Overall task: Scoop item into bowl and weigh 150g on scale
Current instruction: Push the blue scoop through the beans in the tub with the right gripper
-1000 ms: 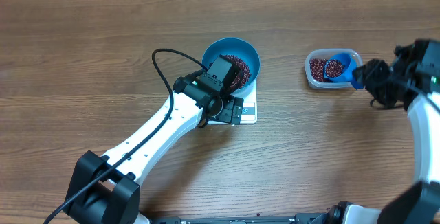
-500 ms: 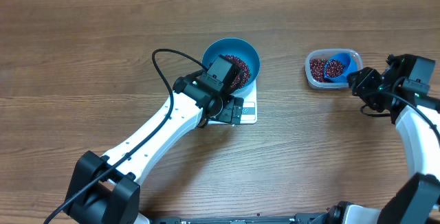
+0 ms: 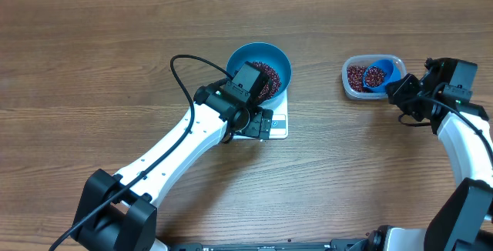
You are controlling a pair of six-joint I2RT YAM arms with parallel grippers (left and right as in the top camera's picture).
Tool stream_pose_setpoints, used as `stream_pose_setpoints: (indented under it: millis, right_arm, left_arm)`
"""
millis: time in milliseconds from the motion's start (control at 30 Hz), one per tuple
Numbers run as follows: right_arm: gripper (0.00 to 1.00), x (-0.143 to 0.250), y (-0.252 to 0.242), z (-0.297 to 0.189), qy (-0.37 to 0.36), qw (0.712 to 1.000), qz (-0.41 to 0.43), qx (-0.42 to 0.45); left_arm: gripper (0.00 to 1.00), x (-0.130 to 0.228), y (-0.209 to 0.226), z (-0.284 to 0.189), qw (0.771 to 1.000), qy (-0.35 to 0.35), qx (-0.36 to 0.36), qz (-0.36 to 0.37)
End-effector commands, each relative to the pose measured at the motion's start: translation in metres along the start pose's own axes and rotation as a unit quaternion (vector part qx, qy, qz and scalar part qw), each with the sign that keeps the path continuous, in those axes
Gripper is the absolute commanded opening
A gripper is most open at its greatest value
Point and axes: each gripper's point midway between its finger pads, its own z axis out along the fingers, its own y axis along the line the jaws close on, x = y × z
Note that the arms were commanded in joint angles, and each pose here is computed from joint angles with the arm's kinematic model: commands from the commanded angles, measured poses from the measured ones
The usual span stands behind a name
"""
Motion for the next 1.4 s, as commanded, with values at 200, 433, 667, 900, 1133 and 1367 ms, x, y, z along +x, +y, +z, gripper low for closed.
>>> stream_pose_setpoints:
  millis: [200,433,667,900,1133,1367]
  right_arm:
    - [0.06,-0.009,0.007,0.006,-0.014,1.000,-0.010,-0.018]
    - [0.06,-0.010,0.007,0.006,-0.017,1.000,-0.010,-0.019]
    - [0.04,-0.012,0.007,0.006,-0.020,1.000,-0.012,-0.020]
    - [0.04,-0.024,0.020,-0.012,-0.038,0.998,-0.030,-0.028]
    - [0.04,-0.038,0.043,-0.051,-0.016,0.995,-0.102,-0.016]
    - [0.04,-0.031,0.054,-0.054,-0.002,0.982,-0.187,-0.004]
  left_arm:
    - [1.00,-0.002,-0.004,0.000,1.000,-0.001,0.004,-0.004]
    - [1.00,-0.002,-0.004,0.000,1.000,-0.001,0.004,-0.004]
    - [1.00,-0.002,-0.004,0.000,1.000,-0.001,0.004,-0.004]
    - [1.00,-0.002,-0.004,0.000,1.000,-0.001,0.004,-0.004]
    - [0.99,-0.002,-0.004,0.000,1.000,-0.001,0.004,-0.004]
    - [1.00,-0.002,-0.004,0.000,1.000,-0.001,0.004,-0.004]
